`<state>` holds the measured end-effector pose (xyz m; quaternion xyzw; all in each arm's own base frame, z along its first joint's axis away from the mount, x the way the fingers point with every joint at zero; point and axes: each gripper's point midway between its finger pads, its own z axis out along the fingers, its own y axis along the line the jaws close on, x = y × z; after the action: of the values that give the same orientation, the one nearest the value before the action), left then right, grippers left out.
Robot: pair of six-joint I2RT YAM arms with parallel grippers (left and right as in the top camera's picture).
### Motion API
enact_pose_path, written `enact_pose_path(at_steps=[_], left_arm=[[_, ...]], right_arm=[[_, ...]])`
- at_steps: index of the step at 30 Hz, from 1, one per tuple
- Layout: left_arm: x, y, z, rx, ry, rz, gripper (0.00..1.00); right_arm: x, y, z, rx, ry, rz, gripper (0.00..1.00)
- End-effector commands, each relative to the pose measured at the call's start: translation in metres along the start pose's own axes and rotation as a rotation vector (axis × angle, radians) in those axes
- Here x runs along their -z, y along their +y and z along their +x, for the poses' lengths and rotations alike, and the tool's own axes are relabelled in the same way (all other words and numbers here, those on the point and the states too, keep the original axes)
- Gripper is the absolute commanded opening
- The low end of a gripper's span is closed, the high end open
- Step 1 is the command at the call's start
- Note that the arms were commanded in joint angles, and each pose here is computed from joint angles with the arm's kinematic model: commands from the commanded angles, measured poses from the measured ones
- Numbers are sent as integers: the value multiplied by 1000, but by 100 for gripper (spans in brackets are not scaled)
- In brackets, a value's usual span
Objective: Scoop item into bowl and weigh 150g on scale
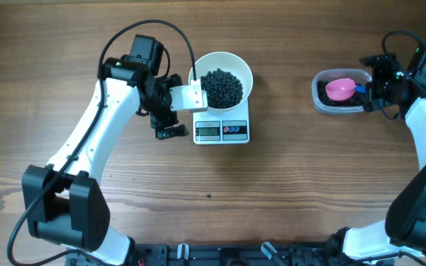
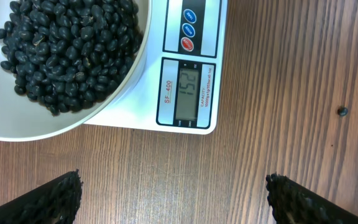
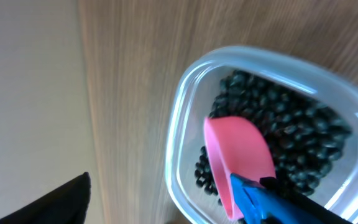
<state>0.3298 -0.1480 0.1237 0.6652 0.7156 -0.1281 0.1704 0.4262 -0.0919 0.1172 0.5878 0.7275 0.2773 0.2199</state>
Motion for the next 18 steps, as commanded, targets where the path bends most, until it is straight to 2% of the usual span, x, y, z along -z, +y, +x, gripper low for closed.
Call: enact_pose_path(at_steps=[1,9,15,18], left_arm=[[5,0,-2,-14,-15,-9,100],[5,0,-2,-14,-15,-9,100],[5,0,-2,-14,-15,-9,100],[5,0,-2,-14,-15,-9,100]], right_arm=[[2,-12,-19,-1,-115,71,100],[6,-43,-18,-30,-137,205,100],[7,-46,-18,-33,-142,219,100],[3,-15,-23,-4,-139,84,100]])
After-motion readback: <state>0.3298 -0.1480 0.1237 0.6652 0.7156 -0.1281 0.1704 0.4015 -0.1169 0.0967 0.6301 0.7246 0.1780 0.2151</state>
